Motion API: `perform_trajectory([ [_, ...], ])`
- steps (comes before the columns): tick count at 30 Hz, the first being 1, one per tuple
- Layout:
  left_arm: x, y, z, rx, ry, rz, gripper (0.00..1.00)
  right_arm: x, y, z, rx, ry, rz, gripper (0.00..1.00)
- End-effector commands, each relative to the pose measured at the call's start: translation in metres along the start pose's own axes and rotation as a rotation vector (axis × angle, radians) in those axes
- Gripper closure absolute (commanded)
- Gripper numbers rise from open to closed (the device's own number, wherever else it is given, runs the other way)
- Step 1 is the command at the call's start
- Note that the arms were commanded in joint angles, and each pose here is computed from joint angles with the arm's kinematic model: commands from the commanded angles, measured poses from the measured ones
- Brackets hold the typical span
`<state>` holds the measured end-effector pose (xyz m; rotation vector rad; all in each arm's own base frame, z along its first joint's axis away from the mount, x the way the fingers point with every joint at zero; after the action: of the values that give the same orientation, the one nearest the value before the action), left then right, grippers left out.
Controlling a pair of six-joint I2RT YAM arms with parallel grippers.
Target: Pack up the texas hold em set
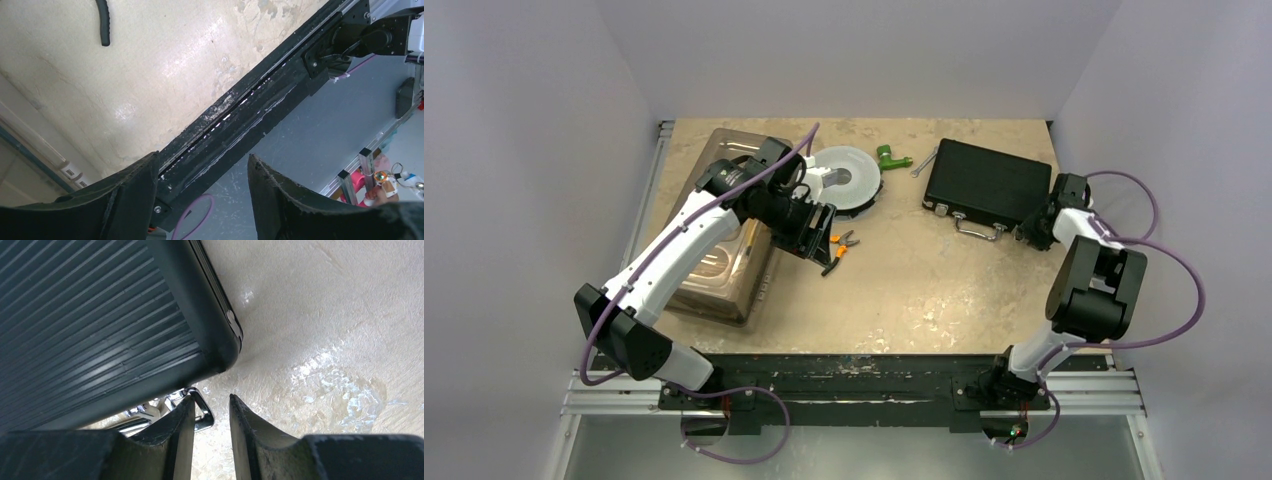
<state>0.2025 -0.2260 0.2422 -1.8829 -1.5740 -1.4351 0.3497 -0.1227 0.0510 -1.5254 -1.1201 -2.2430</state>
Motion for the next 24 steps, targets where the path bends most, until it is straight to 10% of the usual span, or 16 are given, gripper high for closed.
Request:
perform_trajectory([
  [1, 0.008, 0.004, -0.008, 0.013, -0.010, -0.049, 0.37, -0.010, -0.051, -0.067, 0.055, -0.247, 0.083, 0.71],
  [24, 0.016, -0.011, -0.019, 0.061, -0.050, -0.044, 0.37, -0.012, -0.057, -0.100, 0.047, -0.466, 0.115, 0.26],
])
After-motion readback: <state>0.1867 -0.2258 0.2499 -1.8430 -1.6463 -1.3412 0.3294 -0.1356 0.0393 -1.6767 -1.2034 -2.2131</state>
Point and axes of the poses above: each gripper's point midway between its finger pads, its own x axis back along the fingers, its own z axis along the line the jaws close on, y = z × x, the point moved 1 cm from there along x, back along the fingers, and after that the axes turned 1 degree about x, right-handed, at the moved point
